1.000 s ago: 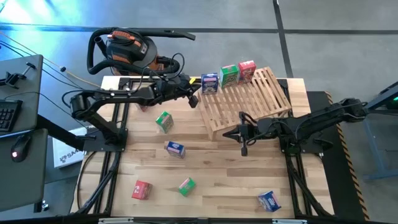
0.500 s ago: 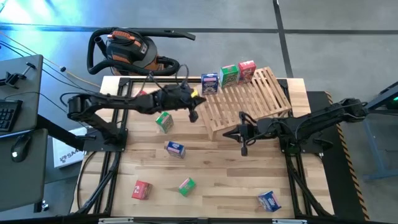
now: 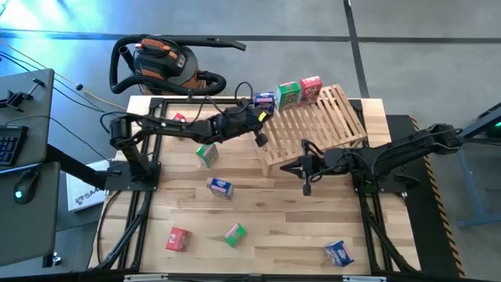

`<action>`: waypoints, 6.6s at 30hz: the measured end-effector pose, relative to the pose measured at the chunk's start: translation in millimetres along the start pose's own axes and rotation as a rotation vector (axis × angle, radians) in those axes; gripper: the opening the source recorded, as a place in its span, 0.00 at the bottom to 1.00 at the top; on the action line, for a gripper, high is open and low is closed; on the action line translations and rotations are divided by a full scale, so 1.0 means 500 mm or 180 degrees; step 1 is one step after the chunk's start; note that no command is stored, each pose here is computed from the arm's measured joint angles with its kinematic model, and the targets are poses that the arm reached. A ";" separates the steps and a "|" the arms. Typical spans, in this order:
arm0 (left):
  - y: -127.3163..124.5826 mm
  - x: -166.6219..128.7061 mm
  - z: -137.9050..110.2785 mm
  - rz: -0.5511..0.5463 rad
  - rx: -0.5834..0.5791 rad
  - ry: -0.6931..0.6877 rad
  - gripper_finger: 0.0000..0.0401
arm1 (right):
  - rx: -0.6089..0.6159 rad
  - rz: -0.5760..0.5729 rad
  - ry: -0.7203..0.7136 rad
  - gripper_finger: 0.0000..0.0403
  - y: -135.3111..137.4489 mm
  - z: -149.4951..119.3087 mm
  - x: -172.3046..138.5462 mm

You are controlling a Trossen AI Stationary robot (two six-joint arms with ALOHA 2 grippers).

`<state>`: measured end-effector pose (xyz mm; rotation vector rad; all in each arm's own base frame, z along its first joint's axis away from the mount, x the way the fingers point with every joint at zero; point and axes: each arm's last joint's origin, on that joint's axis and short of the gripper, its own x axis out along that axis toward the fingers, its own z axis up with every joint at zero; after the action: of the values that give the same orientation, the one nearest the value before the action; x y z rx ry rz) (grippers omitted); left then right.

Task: Stack cereal on shelf
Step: Put the top blue cereal box on the shelf, then put the top red cereal box on the shelf aligned with the other red cereal box

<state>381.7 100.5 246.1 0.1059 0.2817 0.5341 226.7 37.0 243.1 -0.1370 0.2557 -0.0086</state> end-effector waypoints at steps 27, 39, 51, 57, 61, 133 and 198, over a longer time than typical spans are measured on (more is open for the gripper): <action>-0.010 -0.007 0.028 0.0231 -0.0005 -0.0099 0.00 | 0.0000 0.0001 0.0000 0.00 0.000 0.000 0.000; 0.017 -0.115 -0.008 0.0732 -0.0519 0.0186 0.00 | -0.0005 0.0004 0.0024 0.00 0.000 -0.002 0.000; 0.092 -0.068 -0.065 0.1267 -0.1066 -0.0300 0.00 | -0.0005 0.0003 0.0022 0.00 0.000 -0.001 0.000; 0.088 -0.045 -0.080 0.1144 -0.1179 -0.0437 0.00 | -0.0005 0.0003 0.0021 0.00 0.000 -0.001 0.000; 0.085 -0.040 -0.085 0.1119 -0.1209 -0.0453 0.00 | -0.0005 0.0003 0.0021 0.00 0.000 -0.001 0.000; 0.202 -0.288 -0.008 0.0240 -0.0983 0.1098 0.04 | -0.0082 -0.0065 -0.0009 0.00 0.000 -0.001 0.000; 0.344 -0.345 -0.080 0.0556 -0.1133 0.3530 0.50 | -0.0180 0.0258 0.0025 0.00 0.009 -0.009 0.010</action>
<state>144.3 160.1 278.3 -0.5393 1.2562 0.7722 230.4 40.7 237.1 -0.1829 0.2691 0.0785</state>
